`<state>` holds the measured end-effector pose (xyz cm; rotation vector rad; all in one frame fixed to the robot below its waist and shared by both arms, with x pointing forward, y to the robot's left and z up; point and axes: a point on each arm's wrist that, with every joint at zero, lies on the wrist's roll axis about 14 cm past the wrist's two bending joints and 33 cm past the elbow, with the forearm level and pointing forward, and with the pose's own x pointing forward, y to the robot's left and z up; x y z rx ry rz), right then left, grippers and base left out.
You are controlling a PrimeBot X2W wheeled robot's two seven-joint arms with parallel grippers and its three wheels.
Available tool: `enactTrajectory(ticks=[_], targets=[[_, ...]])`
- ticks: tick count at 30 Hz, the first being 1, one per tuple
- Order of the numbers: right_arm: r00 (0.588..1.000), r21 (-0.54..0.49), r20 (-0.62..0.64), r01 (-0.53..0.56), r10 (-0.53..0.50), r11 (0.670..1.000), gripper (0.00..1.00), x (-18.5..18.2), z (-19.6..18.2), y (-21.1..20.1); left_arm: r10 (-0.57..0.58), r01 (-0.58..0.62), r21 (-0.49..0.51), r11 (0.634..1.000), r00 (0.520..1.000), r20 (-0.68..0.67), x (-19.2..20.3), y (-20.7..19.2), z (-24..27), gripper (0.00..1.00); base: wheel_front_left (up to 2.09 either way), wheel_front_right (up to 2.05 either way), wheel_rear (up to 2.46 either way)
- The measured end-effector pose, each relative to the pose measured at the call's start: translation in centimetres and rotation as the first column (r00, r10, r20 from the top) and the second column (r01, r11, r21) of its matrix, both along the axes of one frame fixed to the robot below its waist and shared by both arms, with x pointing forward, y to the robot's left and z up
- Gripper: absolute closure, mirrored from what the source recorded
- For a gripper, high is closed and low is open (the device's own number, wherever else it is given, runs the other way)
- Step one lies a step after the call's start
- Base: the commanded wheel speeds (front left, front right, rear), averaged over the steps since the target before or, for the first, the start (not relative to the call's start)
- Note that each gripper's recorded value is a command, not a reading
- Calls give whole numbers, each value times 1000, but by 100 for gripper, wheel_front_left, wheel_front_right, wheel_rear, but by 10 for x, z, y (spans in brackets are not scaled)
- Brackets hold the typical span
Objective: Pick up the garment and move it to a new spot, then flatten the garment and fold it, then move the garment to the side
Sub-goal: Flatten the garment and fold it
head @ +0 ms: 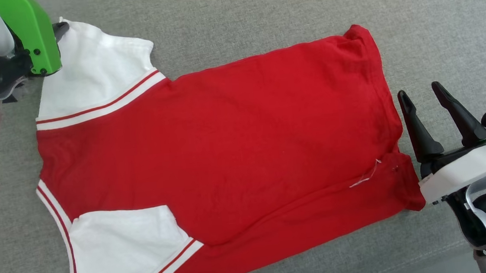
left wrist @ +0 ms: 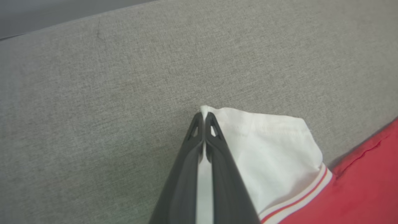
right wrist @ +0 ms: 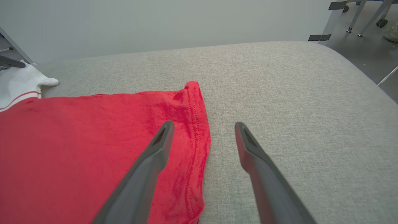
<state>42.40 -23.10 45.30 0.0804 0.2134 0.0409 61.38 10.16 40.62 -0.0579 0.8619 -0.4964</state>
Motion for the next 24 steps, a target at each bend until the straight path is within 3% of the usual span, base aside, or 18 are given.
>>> enactTrajectory(ticks=[5,11,17,24], targets=[[989,-45,-132,-66,59,997,0,4,-4,-1,-3,6,-40,999,997,79,-9,3,30,100,0,0,0],[947,-38,-290,-155,137,987,0,30,0,8,-23,31,-52,998,989,147,-33,13,55,100,0,0,0],[854,-36,-492,-216,171,976,0,55,-11,14,-39,53,-63,997,979,200,-59,16,74,100,0,0,0],[761,-32,-622,-258,183,966,0,85,-20,26,-57,75,-72,995,974,221,-83,15,77,100,0,0,0]])
